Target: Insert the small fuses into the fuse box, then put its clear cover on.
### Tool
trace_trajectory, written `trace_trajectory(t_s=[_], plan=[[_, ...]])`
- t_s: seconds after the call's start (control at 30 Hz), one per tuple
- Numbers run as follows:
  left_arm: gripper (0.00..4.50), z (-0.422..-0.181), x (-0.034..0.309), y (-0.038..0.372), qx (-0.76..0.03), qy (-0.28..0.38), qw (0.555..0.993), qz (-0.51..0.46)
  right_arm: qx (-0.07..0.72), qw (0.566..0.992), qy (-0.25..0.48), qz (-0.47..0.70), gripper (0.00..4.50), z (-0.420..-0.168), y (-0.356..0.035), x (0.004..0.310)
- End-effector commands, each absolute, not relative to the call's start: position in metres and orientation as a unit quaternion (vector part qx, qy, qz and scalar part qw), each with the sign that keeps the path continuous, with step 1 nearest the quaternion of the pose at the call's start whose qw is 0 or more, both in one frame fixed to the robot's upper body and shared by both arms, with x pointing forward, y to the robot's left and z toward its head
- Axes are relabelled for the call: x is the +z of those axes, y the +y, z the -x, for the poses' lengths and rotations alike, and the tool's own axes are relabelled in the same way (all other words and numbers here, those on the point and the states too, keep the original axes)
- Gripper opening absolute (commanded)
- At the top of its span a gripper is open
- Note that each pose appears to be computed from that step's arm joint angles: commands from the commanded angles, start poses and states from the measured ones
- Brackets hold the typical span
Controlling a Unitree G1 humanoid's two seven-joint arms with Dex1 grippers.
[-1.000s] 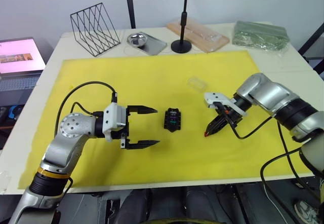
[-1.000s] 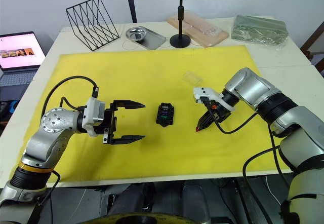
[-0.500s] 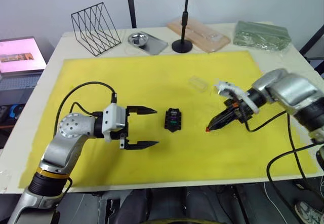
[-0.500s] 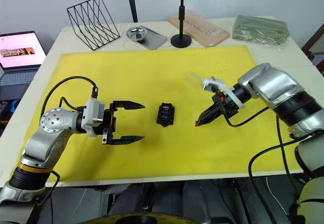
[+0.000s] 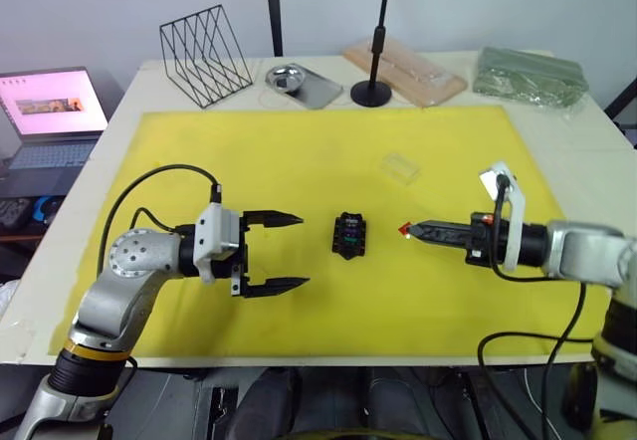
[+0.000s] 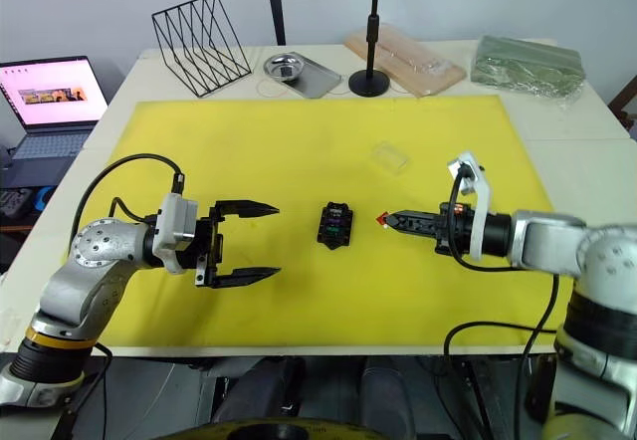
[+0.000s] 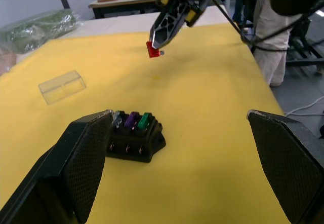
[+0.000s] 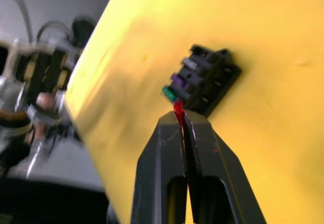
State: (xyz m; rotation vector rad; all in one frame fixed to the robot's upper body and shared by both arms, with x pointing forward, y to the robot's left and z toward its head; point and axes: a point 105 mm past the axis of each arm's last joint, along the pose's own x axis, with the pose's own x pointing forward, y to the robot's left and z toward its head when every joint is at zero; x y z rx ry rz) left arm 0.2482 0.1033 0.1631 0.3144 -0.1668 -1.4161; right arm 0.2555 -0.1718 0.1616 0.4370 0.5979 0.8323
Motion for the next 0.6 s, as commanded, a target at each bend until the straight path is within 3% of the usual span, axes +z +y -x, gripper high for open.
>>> trace_trajectory(t_s=[0.03, 0.3, 0.6], plan=[[4.5, -0.245, 0.173, 0.102, -0.655, -0.093, 0.735, -0.149, 0.354, 0.874, 0.258, -0.211, 0.02, -0.236, -0.165, 0.158], [4.5, -0.245, 0.173, 0.099, -0.66, -0.095, 0.73, -0.148, 0.256, 0.894, 0.246, -0.275, 0.02, -0.238, -0.155, 0.156], [4.5, -0.24, 0.172, 0.1, -0.659, -0.096, 0.731, -0.147, 0.163, 0.876, 0.256, -0.376, 0.02, -0.241, -0.148, 0.138]])
